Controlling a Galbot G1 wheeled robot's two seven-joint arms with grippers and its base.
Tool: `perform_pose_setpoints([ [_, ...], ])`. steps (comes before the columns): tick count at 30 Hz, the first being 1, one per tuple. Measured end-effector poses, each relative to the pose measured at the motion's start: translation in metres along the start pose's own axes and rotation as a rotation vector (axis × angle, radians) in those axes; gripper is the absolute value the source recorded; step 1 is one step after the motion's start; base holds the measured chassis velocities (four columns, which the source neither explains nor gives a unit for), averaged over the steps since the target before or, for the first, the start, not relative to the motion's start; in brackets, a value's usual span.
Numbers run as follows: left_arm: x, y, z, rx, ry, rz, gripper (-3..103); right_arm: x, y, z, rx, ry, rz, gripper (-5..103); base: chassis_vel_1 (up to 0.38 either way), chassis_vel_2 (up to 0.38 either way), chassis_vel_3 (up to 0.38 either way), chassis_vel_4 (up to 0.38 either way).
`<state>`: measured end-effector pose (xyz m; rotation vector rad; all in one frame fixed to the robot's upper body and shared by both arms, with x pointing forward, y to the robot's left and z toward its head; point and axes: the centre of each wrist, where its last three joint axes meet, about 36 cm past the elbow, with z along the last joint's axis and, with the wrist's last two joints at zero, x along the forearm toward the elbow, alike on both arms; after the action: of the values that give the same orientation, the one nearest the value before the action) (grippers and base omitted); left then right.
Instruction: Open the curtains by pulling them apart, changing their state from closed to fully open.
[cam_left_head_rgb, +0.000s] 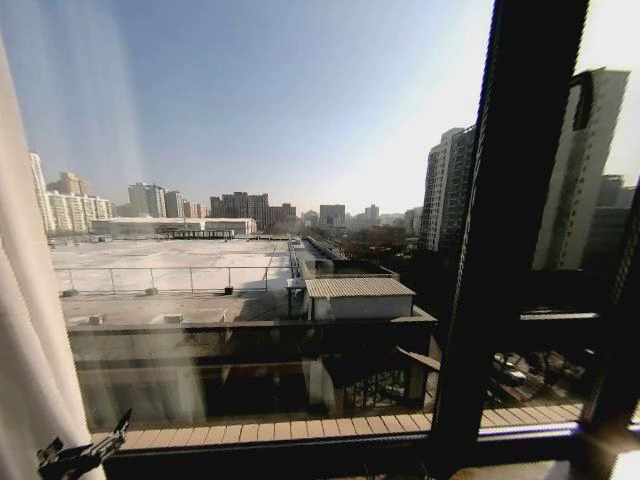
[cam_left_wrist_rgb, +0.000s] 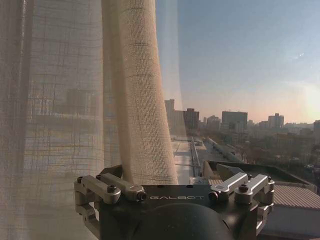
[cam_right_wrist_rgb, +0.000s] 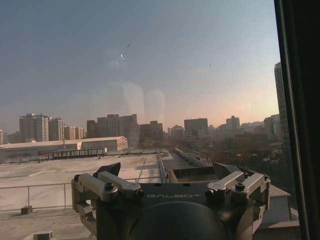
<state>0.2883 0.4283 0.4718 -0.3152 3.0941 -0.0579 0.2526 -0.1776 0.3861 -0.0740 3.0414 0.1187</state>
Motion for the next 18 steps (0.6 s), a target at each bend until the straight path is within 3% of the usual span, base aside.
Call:
perform_pose_setpoints([
  [8,0.0,0.0,0.0,0.0,0.0,0.0,100,0.0,0.0,0.0,0.0,0.0,0.0,100,0.0,0.0,0.0,0.0],
  [9,0.002,-0.004,0.001,-0.012,-0.028,0.004,100,-0.001,-0.002,0.002,-0.021,0.02,0.039,100,0.0,0.0,0.0,0.0],
  [10,0.015,-0.035,0.009,0.015,-0.073,0.062,100,-0.011,-0.028,0.013,-0.019,0.082,0.174,100,0.0,0.0,0.0,0.0],
  [11,0.022,-0.048,0.019,0.055,-0.066,0.055,100,-0.019,-0.038,0.012,-0.008,0.068,0.203,100,0.0,0.0,0.0,0.0],
  [18,0.028,-0.074,0.021,0.129,-0.075,0.039,100,-0.013,-0.038,0.01,0.021,0.049,0.212,100,0.0,0.0,0.0,0.0],
])
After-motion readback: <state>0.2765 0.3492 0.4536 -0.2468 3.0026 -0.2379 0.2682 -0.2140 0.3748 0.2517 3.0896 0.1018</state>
